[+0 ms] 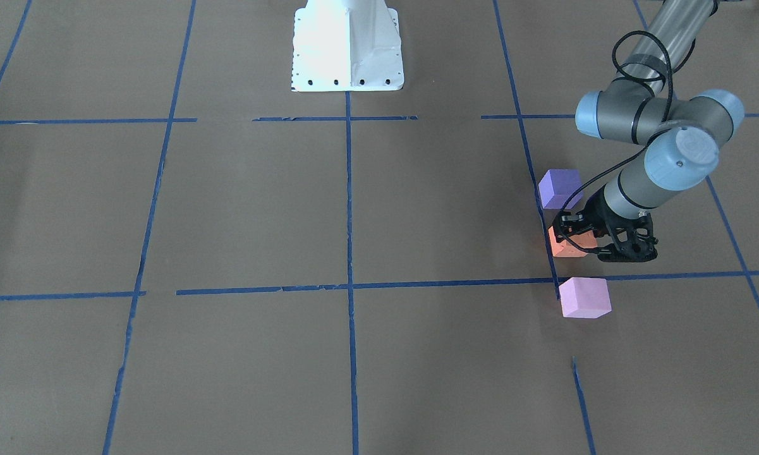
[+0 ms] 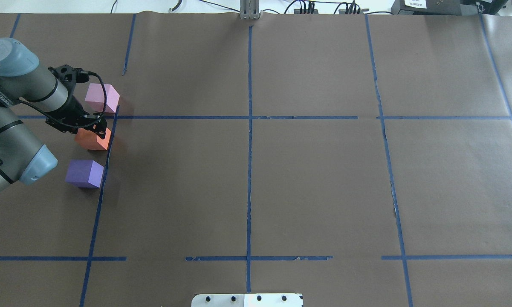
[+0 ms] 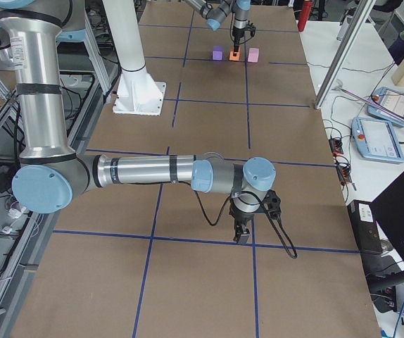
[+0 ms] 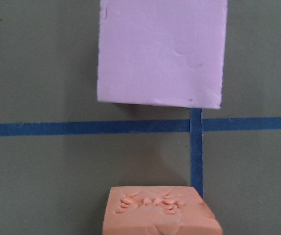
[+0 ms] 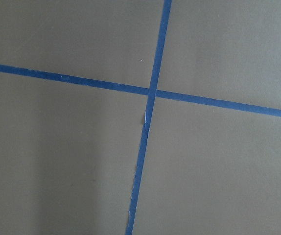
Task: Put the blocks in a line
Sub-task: 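Carry the orange cube with the left gripper to just below the pink cube, then lower the orange cube between the pink and purple cubes and open the left gripper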
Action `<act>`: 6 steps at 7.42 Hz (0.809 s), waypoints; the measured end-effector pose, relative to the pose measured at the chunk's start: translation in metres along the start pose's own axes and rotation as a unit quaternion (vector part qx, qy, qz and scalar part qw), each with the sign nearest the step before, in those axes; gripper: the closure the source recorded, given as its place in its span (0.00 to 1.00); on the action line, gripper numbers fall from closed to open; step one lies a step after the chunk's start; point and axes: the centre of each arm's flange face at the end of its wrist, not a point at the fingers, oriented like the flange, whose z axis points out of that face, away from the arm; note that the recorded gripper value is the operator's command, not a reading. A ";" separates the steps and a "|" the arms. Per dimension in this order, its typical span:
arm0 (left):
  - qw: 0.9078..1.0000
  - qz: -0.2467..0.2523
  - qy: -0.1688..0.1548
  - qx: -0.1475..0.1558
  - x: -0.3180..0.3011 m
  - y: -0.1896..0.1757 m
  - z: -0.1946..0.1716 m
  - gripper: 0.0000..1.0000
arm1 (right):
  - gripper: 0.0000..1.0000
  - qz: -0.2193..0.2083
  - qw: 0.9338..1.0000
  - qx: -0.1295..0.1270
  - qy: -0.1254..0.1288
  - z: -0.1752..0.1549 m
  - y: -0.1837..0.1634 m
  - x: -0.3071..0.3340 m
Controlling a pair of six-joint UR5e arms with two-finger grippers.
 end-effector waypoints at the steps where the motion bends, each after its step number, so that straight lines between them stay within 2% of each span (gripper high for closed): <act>1: 1.000 0.000 0.001 -0.002 0.000 0.000 0.001 0.35 | 0.00 0.000 1.000 0.000 0.000 0.000 0.000 0.000; 2: 1.000 0.000 0.001 -0.002 0.000 0.000 0.001 0.04 | 0.00 0.000 1.000 0.000 0.000 0.000 0.000 0.000; 3: 1.000 -0.001 0.001 -0.002 0.000 0.000 0.001 0.01 | 0.00 0.000 1.000 0.000 0.000 0.000 0.000 0.000; 6: 1.000 -0.002 0.001 -0.002 0.000 0.000 0.000 0.00 | 0.00 0.000 1.000 0.000 0.000 0.000 0.000 0.000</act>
